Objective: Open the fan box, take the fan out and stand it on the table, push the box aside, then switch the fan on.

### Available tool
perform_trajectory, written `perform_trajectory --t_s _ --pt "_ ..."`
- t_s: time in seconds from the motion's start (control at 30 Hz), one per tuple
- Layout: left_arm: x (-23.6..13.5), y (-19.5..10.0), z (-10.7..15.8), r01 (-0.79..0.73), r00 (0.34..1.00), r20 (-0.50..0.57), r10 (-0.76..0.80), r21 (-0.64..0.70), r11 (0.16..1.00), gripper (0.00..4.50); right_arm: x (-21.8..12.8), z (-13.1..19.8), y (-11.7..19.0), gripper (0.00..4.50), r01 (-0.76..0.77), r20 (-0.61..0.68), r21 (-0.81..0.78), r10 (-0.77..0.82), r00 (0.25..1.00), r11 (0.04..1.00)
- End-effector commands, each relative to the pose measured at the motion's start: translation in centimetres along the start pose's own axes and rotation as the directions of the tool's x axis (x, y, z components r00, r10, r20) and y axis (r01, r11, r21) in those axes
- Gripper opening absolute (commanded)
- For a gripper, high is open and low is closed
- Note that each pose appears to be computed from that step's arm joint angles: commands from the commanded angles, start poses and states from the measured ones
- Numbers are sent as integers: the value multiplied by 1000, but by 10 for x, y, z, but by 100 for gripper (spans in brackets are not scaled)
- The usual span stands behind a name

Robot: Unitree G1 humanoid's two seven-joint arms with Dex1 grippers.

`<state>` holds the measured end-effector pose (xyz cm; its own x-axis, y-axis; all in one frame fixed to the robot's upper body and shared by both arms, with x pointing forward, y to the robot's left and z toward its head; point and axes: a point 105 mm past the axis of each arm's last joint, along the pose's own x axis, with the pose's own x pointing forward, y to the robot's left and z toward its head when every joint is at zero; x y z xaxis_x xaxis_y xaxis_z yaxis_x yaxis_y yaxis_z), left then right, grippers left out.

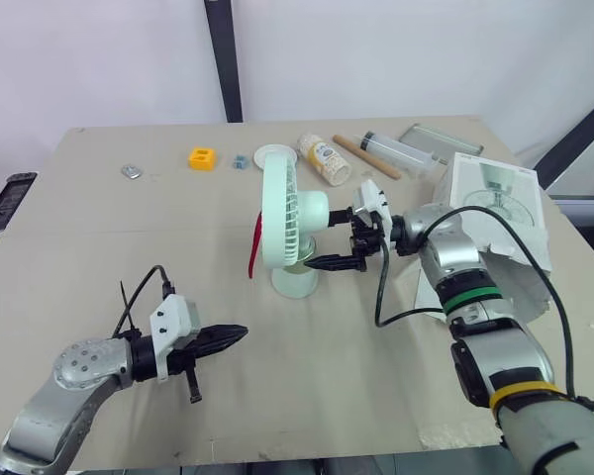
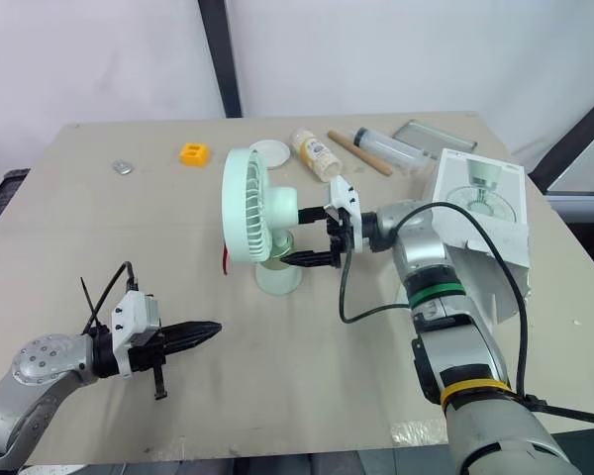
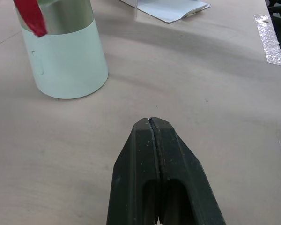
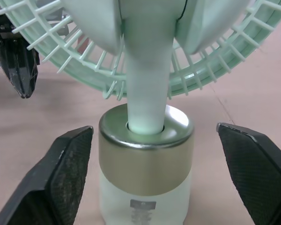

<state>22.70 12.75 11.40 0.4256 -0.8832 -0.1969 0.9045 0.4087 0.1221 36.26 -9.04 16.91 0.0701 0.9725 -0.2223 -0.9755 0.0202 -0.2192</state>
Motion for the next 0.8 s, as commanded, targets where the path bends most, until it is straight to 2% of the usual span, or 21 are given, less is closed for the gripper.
perform_trajectory --t_s 0.03,0.23,0.33,0.43,0.47,0.5,0.67,0.8 --pt "-2 7 7 -60 998 28 60 -4 998 0 -12 12 6 443 12 31 -32 -11 999 999" --pt "-9 15 9 -157 986 48 160 -49 986 165 -33 5 30 450 81 8 3 -81 997 997" --pt "-11 23 6 -223 973 45 227 -76 972 285 -38 2 42 450 138 -4 19 -138 990 990" --pt "-10 29 1 -282 957 32 287 -97 954 380 -39 -8 56 450 206 -26 37 -205 978 978" --pt "-9 31 -2 -302 951 28 307 -103 948 389 -38 -15 62 450 240 -38 45 -239 970 970" --pt "-8 32 -4 -320 945 24 325 -110 941 447 -37 -21 67 450 267 -51 56 -264 963 962" --pt "-4 36 -19 -387 921 -12 389 -140 912 447 -29 -45 85 450 401 -59 89 -398 916 912" --pt "0 34 -30 -396 918 -30 396 -147 906 447 -35 -61 86 450 512 -56 91 -509 859 854"
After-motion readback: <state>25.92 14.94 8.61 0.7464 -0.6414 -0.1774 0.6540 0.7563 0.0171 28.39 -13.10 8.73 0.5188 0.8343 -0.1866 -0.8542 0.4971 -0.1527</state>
